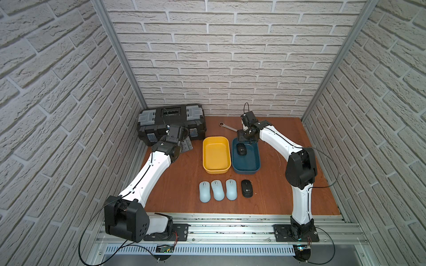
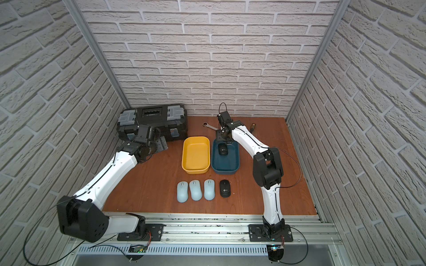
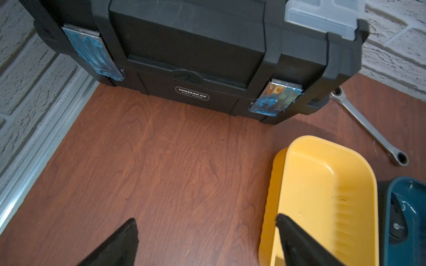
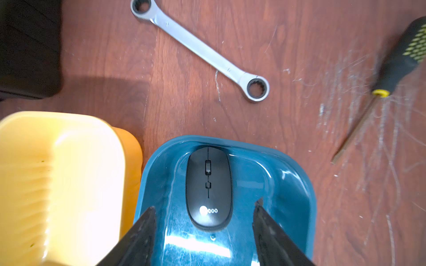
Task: Place the mice by color into the storage box
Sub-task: Place the mouse in the storage box, then pick up the mouse from the center of the board.
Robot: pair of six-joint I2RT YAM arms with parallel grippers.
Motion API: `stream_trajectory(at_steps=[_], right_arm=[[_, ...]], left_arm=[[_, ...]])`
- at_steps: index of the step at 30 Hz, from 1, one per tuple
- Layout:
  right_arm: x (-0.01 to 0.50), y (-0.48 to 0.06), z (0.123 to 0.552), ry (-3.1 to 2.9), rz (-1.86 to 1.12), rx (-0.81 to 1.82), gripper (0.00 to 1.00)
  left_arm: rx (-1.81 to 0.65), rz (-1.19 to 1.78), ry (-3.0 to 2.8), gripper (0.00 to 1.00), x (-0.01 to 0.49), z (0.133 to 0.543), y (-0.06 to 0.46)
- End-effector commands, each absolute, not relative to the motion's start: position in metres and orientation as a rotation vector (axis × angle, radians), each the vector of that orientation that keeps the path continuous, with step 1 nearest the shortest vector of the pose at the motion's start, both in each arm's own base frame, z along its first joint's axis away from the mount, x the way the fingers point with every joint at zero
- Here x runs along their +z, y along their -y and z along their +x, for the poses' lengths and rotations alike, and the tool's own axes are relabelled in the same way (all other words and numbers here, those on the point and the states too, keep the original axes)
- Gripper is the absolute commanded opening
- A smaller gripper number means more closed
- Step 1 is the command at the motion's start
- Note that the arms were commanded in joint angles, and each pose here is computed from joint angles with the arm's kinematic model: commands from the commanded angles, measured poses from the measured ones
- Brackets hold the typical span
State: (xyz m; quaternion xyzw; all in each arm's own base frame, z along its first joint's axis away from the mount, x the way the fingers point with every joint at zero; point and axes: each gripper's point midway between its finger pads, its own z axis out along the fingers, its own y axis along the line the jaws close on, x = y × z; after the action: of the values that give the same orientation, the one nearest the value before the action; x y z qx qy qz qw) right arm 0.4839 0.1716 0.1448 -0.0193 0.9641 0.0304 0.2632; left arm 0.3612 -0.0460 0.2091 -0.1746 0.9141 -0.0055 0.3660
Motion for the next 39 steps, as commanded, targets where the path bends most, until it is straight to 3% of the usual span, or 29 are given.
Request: stream_trajectory(at_steps=[1, 9, 16, 21, 39], right_arm=[[0.191, -0.165, 0.464, -2.517, -0.072, 0.034, 0.68], [0.198, -0.167, 0.39, -2.536, -0.161, -0.07, 0.69], [0.139, -0.167, 0.295, -2.682, -0.148, -0.018, 0.7], [0.104, -0.165, 0.25, -2.763, -0.132, -0.018, 0.71], [0.046, -0.194, 0.234, -2.892, -0.121, 0.066, 0.72]], left_arm=[[-0.038, -0.429, -2.31, 0.96, 0.226, 0.363, 0.048], [-0.038, -0.358, -2.326, 0.98, 0.223, 0.38, 0.065], [-0.024, -0.34, -2.311, 0.98, 0.225, 0.382, 0.065], [-0.021, -0.357, -2.313, 0.98, 0.218, 0.385, 0.066], [0.02, -0.333, -2.329, 0.98, 0.215, 0.38, 0.067]])
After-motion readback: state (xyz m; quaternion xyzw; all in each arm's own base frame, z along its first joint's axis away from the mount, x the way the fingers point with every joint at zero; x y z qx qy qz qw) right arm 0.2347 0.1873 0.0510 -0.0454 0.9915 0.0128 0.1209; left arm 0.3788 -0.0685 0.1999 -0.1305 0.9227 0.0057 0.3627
